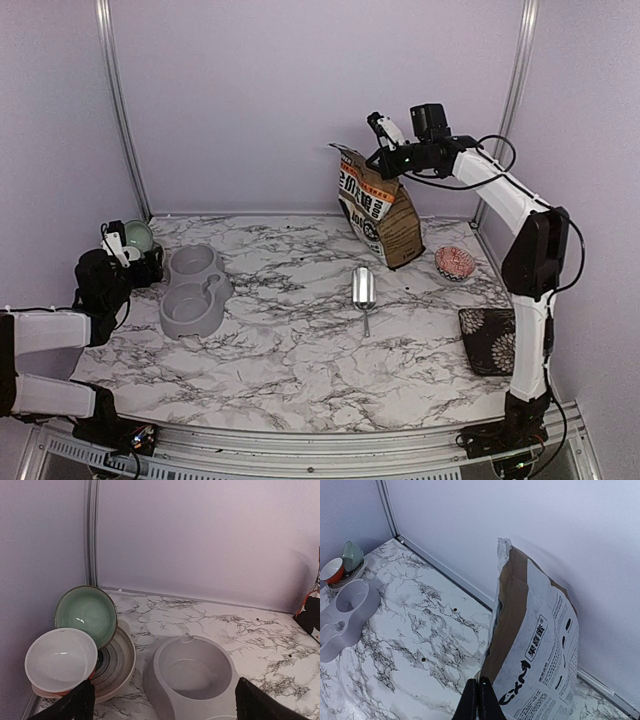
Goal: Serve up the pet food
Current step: Place the pet food bag at the center of the board.
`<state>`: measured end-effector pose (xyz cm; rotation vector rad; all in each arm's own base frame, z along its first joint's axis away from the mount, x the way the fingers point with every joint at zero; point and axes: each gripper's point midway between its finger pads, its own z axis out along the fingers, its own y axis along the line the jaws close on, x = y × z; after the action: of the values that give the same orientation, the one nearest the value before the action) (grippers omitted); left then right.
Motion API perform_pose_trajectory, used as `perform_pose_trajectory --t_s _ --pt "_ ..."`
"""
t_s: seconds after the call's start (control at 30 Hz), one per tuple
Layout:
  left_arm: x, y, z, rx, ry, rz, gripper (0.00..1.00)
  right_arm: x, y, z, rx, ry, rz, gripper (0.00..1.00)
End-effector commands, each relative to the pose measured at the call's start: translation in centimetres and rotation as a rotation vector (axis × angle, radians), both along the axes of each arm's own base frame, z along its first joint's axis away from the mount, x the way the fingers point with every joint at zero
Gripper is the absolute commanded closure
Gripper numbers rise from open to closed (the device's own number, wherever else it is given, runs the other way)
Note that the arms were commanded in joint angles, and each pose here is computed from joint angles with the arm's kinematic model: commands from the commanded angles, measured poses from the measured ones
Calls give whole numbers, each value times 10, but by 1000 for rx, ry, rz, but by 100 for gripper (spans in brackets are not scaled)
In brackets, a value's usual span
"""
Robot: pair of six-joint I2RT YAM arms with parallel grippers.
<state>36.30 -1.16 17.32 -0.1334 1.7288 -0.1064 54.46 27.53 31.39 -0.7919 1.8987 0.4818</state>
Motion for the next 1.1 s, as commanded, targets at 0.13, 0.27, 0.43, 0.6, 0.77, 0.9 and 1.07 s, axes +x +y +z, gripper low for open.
perform_pose_trajectory --t_s 0.13,0.27,0.43,0.6,0.77,0.9,1.07 --pt "3 -14 14 -17 -29 -57 1 -76 10 151 202 -269 96 100" --pt "5 -18 14 -21 -25 -68 2 -87 1 159 209 -253 70 100" --pt "6 -22 14 -19 -23 -80 2 -101 -2 163 246 -191 68 100" --pt "6 -23 13 -17 -21 -81 2 -122 -2 169 288 -143 100 100" --pt "8 -27 13 -19 -17 -90 2 -141 -3 170 298 -118 114 100" --pt "10 -30 12 -17 -14 -98 2 -153 -3 170 305 -94 123 100" --pt "10 -34 11 -13 -11 -111 2 -173 1 175 325 -68 164 100"
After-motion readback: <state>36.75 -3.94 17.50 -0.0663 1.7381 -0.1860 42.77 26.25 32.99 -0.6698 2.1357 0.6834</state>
